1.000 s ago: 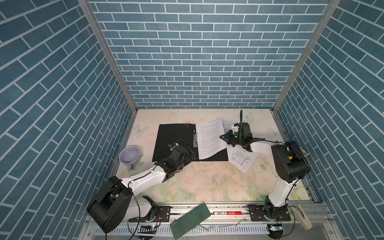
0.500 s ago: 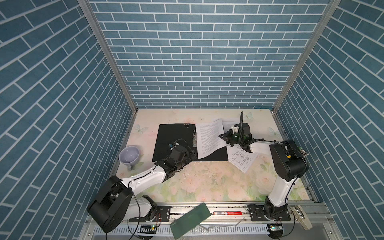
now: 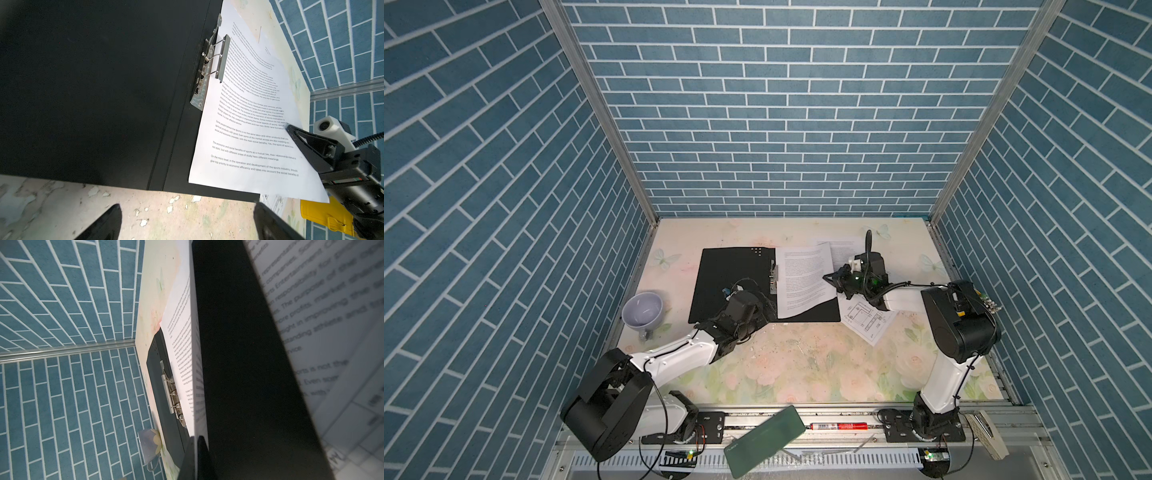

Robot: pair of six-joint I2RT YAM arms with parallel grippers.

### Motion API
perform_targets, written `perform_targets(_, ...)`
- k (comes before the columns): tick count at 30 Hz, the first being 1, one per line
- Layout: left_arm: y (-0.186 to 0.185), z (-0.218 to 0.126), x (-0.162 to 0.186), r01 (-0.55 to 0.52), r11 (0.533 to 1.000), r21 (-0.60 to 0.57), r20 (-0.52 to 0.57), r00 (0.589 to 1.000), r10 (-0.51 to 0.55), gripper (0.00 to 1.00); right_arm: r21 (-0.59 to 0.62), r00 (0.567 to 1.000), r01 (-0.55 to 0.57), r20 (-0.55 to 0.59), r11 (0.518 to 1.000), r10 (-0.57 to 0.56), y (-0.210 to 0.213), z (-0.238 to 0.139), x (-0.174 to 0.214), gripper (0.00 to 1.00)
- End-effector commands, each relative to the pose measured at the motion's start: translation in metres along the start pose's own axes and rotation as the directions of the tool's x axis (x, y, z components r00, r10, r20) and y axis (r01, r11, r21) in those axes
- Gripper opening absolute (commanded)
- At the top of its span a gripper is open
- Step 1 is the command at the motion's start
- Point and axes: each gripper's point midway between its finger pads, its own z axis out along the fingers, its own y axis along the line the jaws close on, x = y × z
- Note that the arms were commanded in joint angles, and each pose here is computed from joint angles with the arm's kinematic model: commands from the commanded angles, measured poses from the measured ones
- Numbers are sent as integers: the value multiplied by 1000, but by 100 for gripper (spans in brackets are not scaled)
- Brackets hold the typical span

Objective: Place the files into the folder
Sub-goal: 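Hold the papers flat on the folder beside the clip with the right gripper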

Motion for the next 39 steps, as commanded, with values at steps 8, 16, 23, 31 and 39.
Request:
perform_targets(8,-5,1,-4,8,1000,18,12,1000,-8,100,5,1000,-22,12,1000,22,-6,4,5,0)
perform_targets(16,-4,2,-4,7,1000,19,12,1000,-7,100,9,1000,-20,11,1000,20,-9,6,8,0)
perform_targets(23,-4,2,-3,7,1000,21,11,1000,-7,100,12,1000,-22,6,1000,22,-10,10,11,0)
perform_targets(31,-2,2,-2,6,1000,22,12,1000,-6,100,16,1000,-20,6,1000,20,-12,8,13,0)
perform_targets(39,-2,2,-2,7,1000,21,12,1000,-7,100,33,1000,-19,6,999,19,-15,6,15,15)
